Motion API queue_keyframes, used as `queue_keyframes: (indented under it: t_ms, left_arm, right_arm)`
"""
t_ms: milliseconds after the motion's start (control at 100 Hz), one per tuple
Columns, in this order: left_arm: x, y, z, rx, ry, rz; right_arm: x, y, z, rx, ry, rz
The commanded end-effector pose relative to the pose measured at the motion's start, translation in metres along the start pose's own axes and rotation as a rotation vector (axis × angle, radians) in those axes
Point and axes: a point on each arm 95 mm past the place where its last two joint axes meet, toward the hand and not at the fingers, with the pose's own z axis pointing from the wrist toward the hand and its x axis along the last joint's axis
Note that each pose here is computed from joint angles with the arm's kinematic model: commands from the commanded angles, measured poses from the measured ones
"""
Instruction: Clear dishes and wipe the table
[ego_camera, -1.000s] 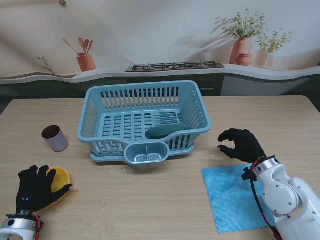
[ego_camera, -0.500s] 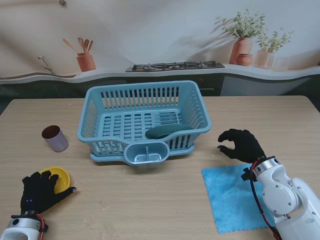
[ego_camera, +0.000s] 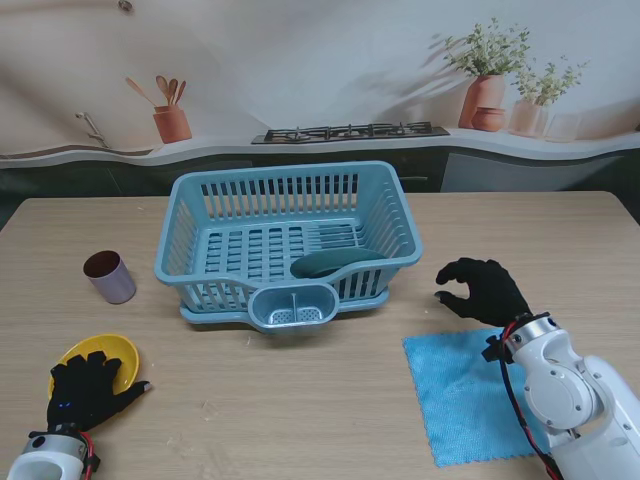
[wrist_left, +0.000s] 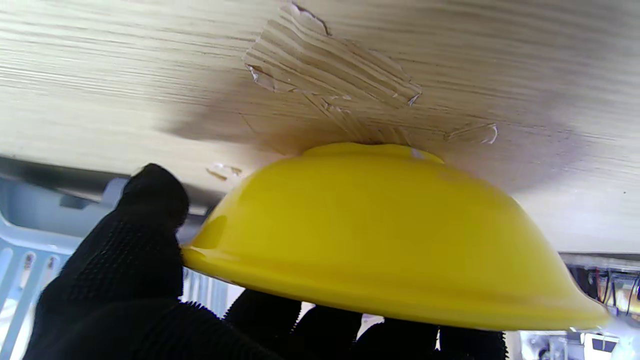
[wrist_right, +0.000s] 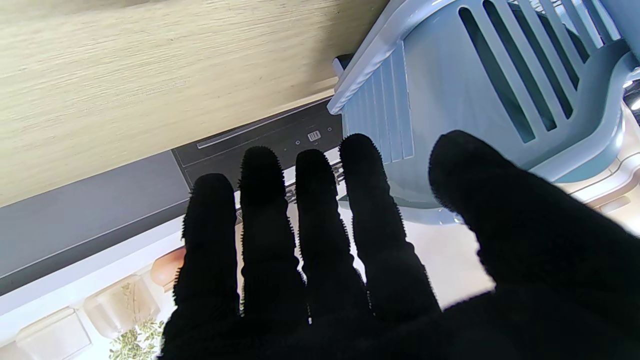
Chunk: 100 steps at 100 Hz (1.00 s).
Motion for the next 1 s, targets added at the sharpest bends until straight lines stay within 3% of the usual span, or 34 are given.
queue_keyframes:
  t_ms: [0,180,470,990]
  left_arm:
    - [0.002,0.000,0.000,-0.019,-0.006,-0.007]
    - [0.003,-0.001,0.001,-0.038,-0.022,0.008]
    - [0.003,-0.003,0.006,-0.011,-0.013,0.012]
    - [0.008,-0.026,0.015,0.190,0.209,-0.011]
  right_arm:
    - [0.002,-0.003,-0.001,0.015,0.005,0.000]
    - [0.001,-0.003,-0.001,0.014,0.004,0.000]
    - [0.000,-0.002,-0.002,0.008,0.003,0.005]
    - [0.000,-0.004,-0.003,0.005,-0.001,0.013]
